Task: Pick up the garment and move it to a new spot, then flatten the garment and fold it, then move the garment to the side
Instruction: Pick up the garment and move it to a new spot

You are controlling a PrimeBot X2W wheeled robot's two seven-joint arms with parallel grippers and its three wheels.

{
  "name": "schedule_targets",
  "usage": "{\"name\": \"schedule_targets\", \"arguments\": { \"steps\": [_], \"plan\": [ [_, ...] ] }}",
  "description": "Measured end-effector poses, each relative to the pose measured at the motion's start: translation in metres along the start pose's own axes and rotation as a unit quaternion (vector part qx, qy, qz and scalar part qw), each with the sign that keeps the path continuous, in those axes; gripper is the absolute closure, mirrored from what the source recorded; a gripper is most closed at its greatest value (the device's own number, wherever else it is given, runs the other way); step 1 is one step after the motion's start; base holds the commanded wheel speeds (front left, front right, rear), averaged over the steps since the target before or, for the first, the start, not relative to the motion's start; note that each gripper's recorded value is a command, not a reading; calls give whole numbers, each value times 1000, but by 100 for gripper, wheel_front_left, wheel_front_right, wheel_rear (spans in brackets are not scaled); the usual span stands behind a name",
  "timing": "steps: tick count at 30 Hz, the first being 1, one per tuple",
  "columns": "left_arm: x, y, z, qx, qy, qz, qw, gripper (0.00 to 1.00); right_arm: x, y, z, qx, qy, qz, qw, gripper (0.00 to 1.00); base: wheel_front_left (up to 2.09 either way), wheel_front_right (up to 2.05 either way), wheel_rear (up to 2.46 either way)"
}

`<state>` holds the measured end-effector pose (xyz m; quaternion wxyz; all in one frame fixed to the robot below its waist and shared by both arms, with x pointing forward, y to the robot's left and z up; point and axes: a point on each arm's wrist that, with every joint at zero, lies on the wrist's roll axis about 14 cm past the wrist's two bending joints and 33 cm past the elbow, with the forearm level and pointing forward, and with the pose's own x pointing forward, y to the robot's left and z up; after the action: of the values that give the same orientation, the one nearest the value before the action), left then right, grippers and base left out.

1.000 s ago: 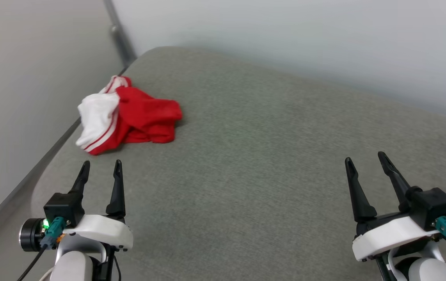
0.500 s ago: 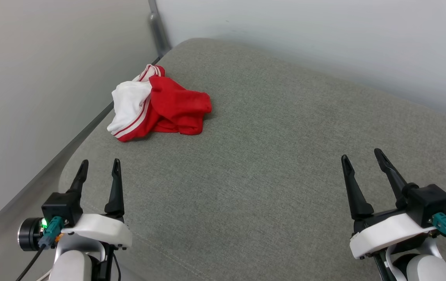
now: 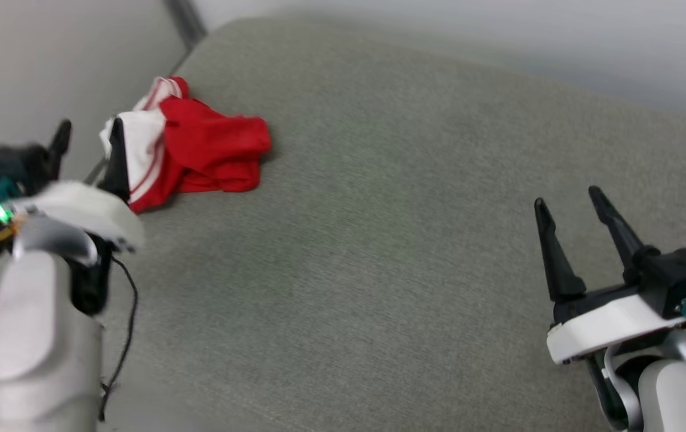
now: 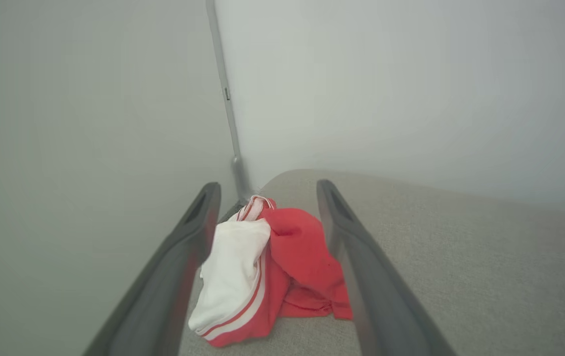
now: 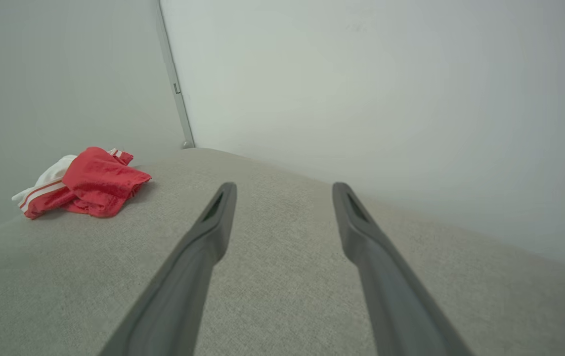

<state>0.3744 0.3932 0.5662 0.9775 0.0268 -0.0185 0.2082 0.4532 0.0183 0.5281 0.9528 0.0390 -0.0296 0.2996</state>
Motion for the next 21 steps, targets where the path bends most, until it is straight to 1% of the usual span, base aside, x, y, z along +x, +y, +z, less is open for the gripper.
{"name": "schedule_targets", "arguments": {
  "steps": [2,4,6,8,9,11,14,18,21],
  "plan": [
    [23,-6,-1,8,31,-13,999,0,1,-14,-5,1,2,-15,1000,0,0,0,0],
    [43,-10,-11,17,82,-21,996,0,2,-28,-12,3,6,-30,1000,0,0,0,0],
    [61,-12,-23,35,128,-26,991,0,1,-42,-21,6,12,-46,999,0,0,0,0],
    [76,-14,-37,35,178,-30,983,0,1,-55,-31,10,17,-61,998,0,0,0,0],
    [80,-13,-49,45,211,-31,976,0,0,-61,-36,12,20,-68,997,0,0,0,0],
    [84,-16,-76,41,274,-33,960,0,-2,-71,-49,17,30,-81,996,0,0,0,0],
    [83,-18,-117,33,363,-31,931,0,-4,-83,-65,23,43,-94,994,0,0,0,0],
    [75,-20,-163,17,452,-23,892,0,-7,-96,-82,31,54,-110,992,0,0,0,0],
    [69,-21,-189,3,490,-10,871,0,-10,-105,-91,32,61,-120,990,0,0,0,0]
  ]
}}
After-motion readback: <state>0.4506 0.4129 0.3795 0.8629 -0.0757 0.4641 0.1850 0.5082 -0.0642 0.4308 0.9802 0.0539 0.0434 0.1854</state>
